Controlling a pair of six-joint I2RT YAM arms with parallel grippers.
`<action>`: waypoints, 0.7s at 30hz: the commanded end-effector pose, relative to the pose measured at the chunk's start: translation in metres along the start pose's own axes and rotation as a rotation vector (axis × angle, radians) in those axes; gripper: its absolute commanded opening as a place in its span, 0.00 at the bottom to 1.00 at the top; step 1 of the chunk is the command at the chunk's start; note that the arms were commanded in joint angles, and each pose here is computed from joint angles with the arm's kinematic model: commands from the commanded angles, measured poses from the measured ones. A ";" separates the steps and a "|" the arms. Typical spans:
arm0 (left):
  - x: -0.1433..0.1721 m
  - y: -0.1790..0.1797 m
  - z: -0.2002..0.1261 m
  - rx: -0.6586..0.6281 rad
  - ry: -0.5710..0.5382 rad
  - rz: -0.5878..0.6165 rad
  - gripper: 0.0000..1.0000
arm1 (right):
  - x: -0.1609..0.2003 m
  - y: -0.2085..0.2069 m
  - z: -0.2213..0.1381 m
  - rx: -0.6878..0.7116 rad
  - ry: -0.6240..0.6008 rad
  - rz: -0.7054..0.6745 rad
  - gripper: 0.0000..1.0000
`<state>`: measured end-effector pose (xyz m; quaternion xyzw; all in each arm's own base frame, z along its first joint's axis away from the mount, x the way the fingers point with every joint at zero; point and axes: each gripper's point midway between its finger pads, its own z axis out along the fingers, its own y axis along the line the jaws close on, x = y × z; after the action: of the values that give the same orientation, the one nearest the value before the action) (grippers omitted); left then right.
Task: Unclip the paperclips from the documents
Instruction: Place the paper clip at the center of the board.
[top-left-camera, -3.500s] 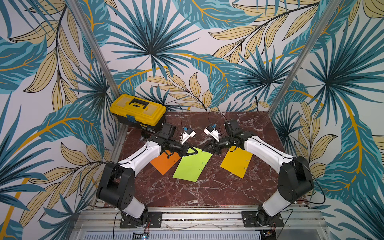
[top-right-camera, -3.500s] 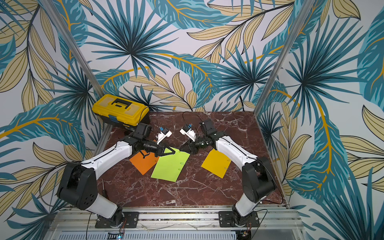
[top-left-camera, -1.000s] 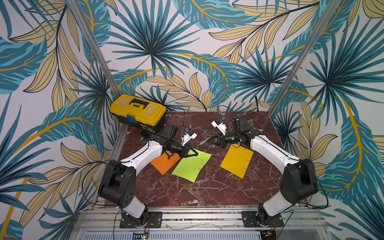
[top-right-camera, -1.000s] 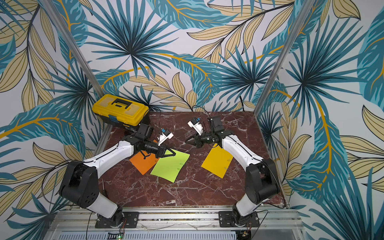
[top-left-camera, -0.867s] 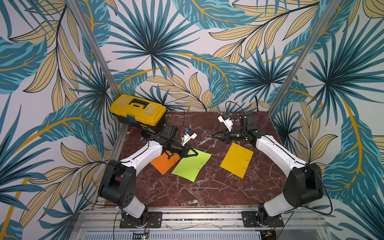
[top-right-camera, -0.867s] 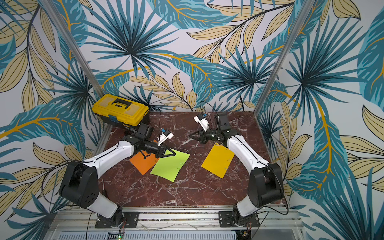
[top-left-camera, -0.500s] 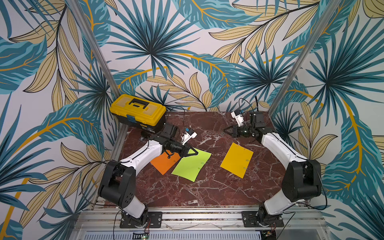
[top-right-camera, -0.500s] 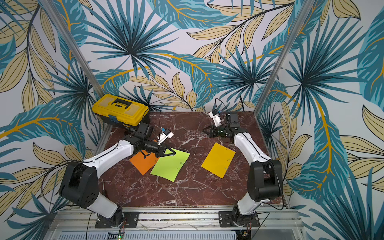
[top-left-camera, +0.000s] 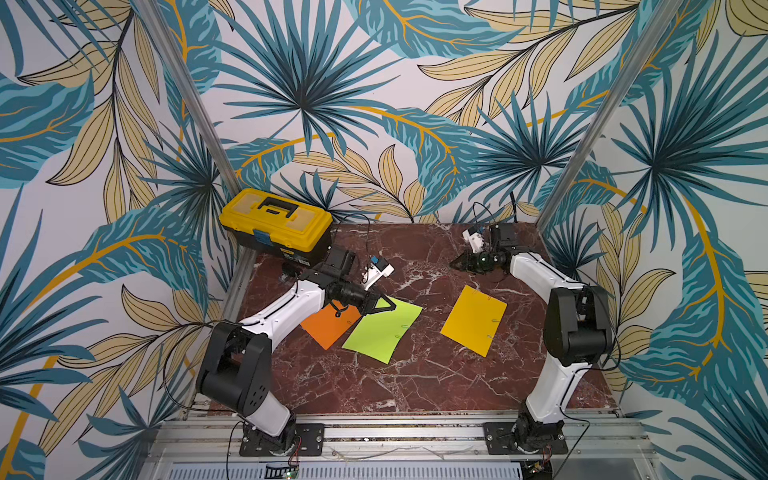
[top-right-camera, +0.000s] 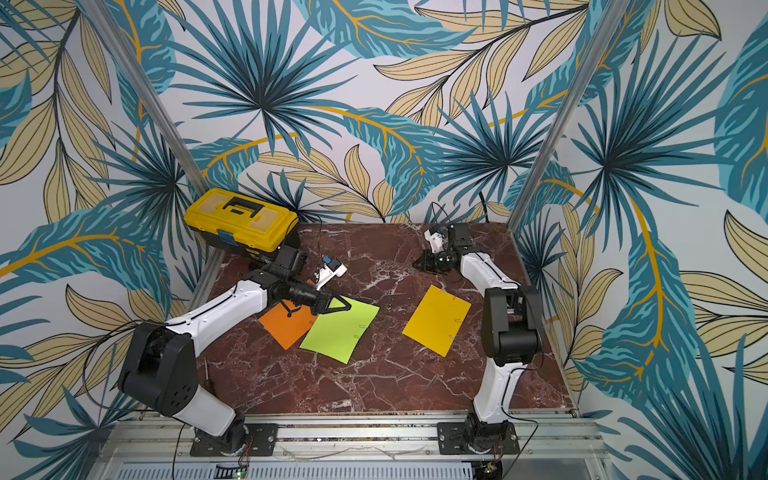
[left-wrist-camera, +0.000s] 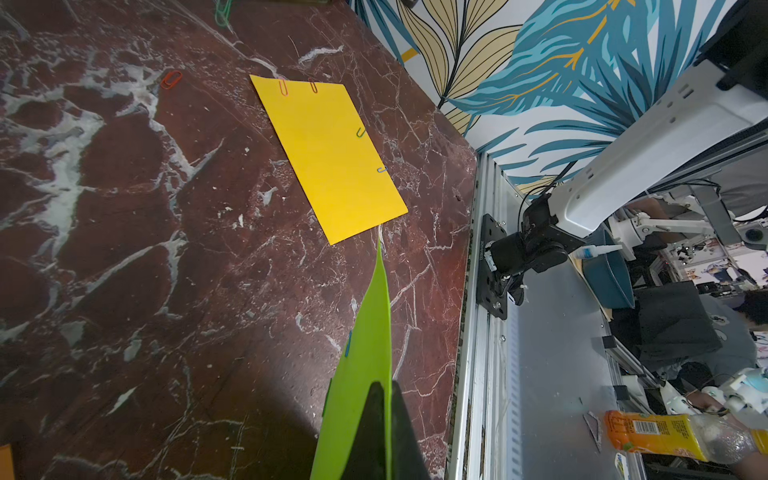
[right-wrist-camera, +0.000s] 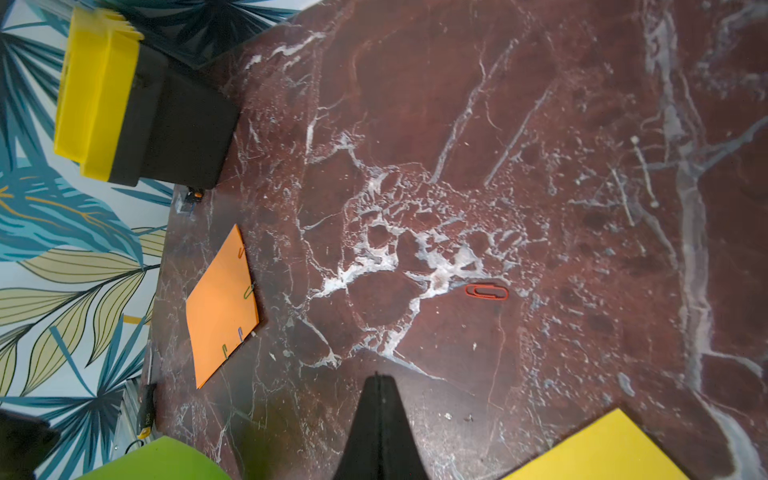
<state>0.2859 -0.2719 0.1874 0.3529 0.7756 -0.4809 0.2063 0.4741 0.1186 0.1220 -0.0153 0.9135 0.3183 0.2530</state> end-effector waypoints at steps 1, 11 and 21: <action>-0.011 -0.007 -0.004 0.001 -0.015 0.045 0.00 | 0.000 -0.019 0.009 0.052 0.013 0.068 0.03; -0.013 -0.007 -0.004 0.005 -0.017 0.044 0.00 | 0.002 -0.049 0.039 0.078 0.052 0.181 0.04; -0.012 -0.006 -0.005 -0.004 -0.015 0.046 0.00 | 0.008 -0.067 0.060 0.104 0.087 0.271 0.07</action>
<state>0.2860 -0.2719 0.1874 0.3528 0.7757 -0.4808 0.2064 0.5095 0.1060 0.0485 0.0846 0.9296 0.3076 0.1845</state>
